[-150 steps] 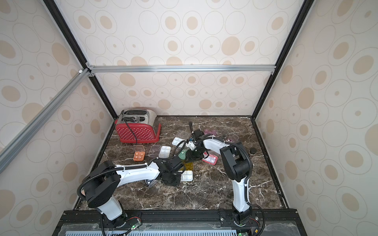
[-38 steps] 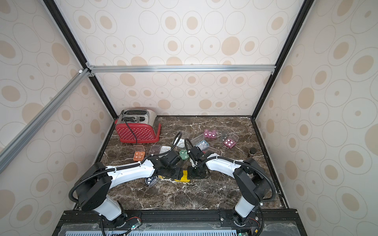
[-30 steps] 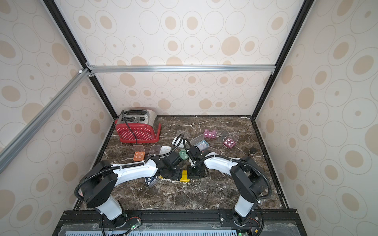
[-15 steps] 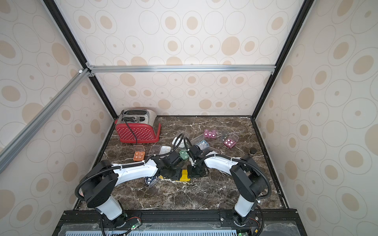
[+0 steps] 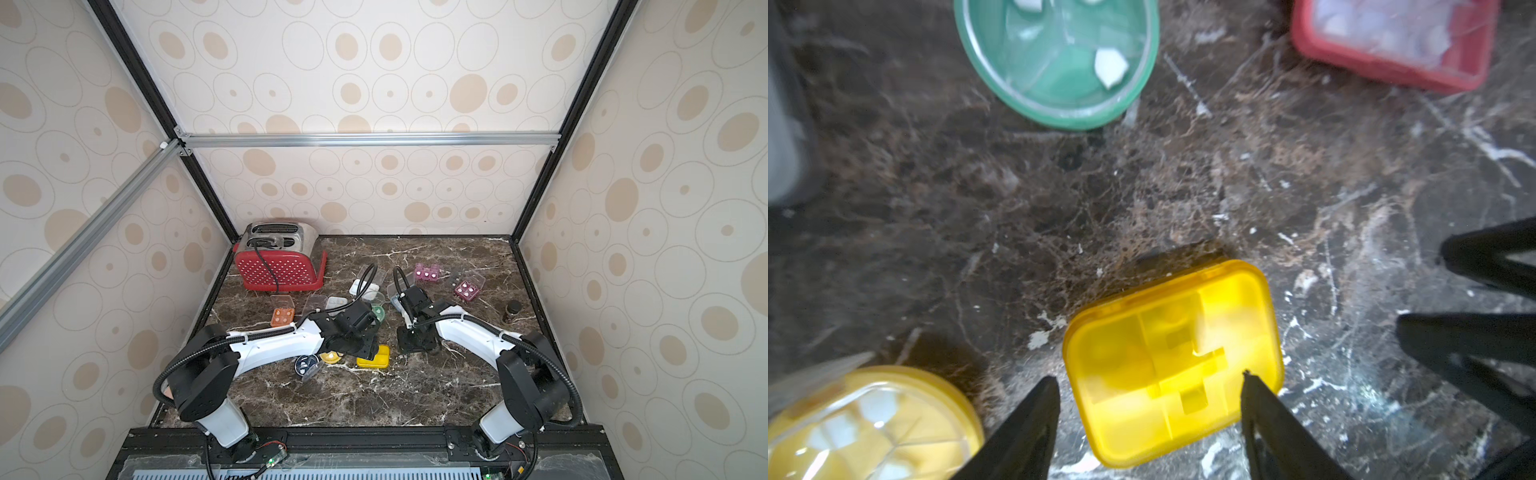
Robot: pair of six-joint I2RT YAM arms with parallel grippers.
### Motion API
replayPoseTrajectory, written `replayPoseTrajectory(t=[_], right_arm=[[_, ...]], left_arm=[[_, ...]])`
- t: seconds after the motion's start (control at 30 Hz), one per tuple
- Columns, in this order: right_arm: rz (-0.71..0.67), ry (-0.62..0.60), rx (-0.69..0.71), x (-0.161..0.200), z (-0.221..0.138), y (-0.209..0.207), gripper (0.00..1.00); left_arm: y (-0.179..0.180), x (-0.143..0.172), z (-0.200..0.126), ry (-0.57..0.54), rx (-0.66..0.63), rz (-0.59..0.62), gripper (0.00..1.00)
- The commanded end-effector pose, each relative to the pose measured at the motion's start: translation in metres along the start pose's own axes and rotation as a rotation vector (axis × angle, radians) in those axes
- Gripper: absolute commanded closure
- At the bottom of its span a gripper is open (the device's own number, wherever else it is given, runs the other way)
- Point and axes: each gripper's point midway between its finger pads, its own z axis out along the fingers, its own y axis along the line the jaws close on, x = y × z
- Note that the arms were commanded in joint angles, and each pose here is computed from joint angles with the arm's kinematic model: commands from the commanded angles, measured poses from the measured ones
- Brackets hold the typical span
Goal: Close pillboxes
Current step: Close the lid on the pillbox, then move the pillbox to the center of the board.
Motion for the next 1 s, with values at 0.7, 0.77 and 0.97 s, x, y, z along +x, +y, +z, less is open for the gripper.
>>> replayPoseTrajectory(t=[0.7,0.77,0.97], right_arm=[[-0.340,-0.066,-0.218,-0.093,-0.002,0.150,0.48],[-0.341,-0.074,-0.236,-0.097,-0.005,0.155,0.49],[-0.355,-0.075,-0.278,-0.094,-0.012,0.162,0.55]], left_arm=[[0.152,0.033,-0.084,-0.061,-0.331,-0.308,0.33],[0.153,0.038,-0.075,-0.025,-0.346,-0.306,0.38],[0.149,0.034,-0.054,0.028,-0.337,-0.277,0.47]])
